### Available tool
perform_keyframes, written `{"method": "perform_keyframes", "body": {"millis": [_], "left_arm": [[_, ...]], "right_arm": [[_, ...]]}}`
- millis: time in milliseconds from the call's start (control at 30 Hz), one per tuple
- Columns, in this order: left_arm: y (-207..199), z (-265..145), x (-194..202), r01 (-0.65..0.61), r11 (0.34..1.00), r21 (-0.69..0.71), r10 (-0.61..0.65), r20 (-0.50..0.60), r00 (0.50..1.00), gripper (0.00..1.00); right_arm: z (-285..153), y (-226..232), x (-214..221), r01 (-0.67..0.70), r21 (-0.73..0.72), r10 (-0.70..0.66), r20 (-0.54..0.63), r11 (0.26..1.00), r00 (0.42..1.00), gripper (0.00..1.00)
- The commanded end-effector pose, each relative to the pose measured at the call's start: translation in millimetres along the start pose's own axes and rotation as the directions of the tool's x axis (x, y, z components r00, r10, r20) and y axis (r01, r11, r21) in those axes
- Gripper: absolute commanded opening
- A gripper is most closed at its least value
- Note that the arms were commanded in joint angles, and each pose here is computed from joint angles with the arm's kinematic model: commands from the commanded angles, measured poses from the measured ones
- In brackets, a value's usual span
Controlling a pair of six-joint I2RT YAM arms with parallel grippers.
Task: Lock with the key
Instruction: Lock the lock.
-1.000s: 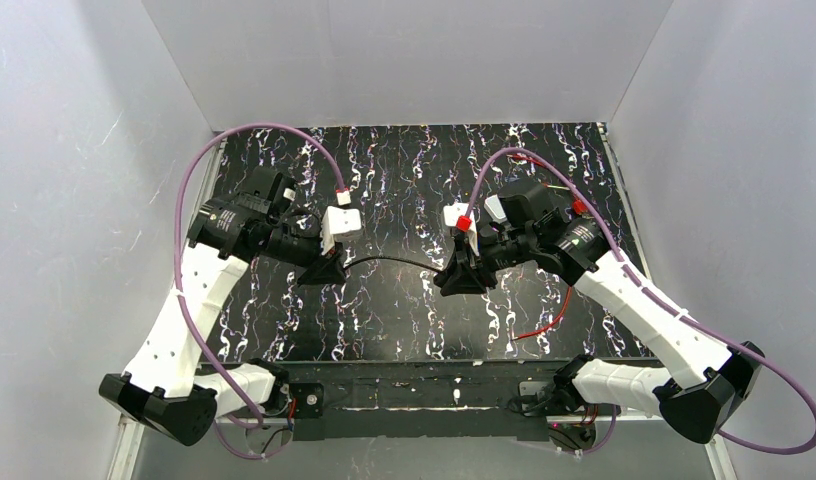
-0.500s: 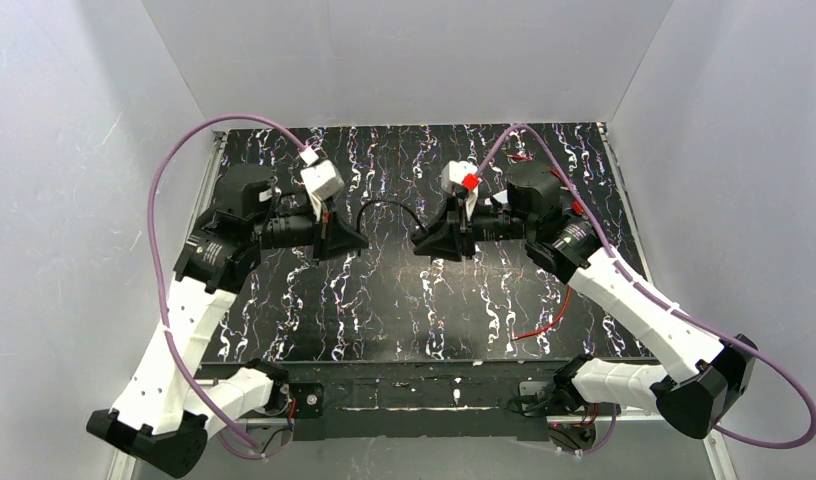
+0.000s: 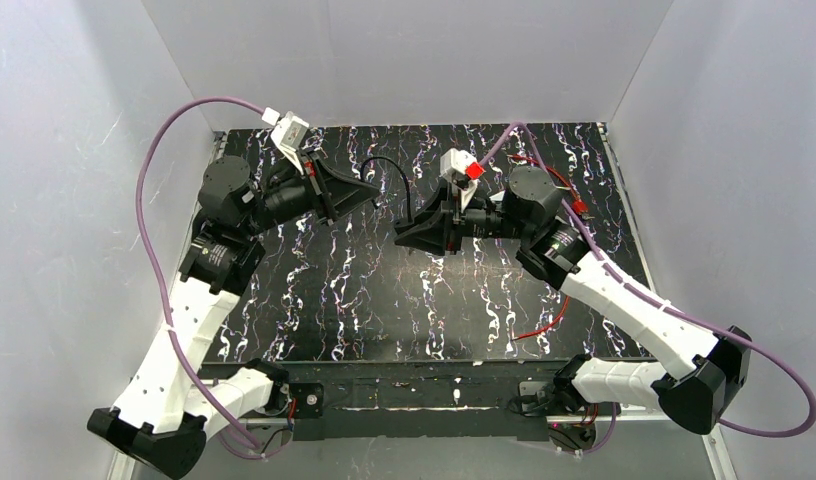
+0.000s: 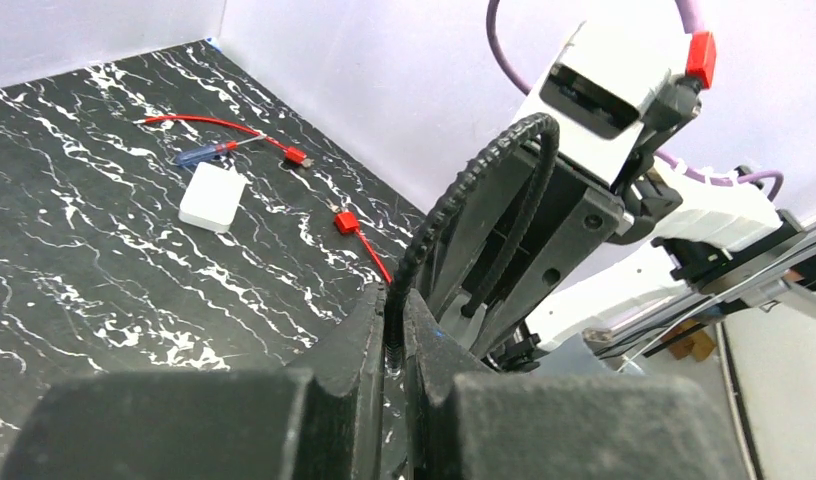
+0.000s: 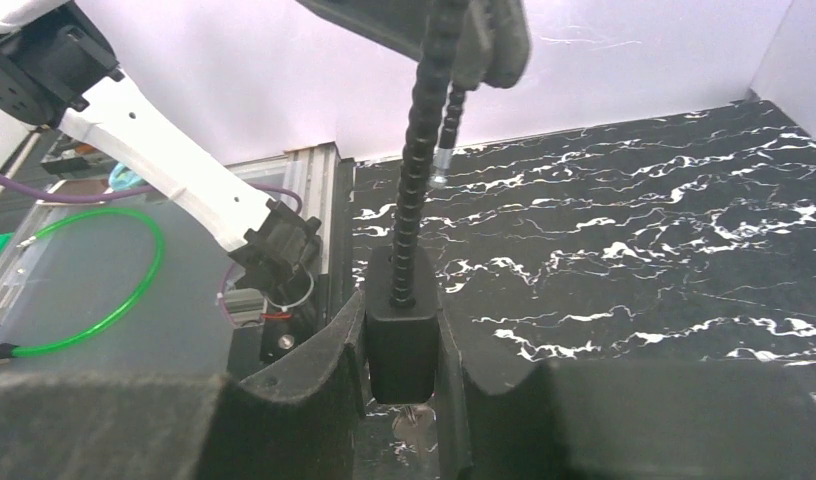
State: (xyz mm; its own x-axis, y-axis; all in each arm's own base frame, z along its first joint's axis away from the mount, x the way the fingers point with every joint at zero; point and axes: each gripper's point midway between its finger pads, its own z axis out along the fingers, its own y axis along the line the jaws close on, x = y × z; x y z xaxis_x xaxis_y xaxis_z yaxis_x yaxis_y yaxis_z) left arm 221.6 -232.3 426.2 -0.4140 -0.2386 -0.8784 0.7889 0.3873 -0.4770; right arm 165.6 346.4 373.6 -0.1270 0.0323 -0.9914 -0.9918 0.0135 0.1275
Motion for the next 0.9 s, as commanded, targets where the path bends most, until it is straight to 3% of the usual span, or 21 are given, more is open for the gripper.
{"method": "perform_keyframes", "body": {"millis": [0,867], "left_arm": [[-18,3,-13,0.028,0.998,0.059,-0.031,0.047,0.998,0.0],[-25,14,23,0.052,0.989,0.135,-0.046,-0.046,0.998,0.0]], "right_arm": [[5,7,-16,0.023,-0.019,-0.022,0.067,1.0,0.997,0.01],[11,0,-9,-0.011,-0.01,0.012,0.07,1.0,0.997,0.01]]}}
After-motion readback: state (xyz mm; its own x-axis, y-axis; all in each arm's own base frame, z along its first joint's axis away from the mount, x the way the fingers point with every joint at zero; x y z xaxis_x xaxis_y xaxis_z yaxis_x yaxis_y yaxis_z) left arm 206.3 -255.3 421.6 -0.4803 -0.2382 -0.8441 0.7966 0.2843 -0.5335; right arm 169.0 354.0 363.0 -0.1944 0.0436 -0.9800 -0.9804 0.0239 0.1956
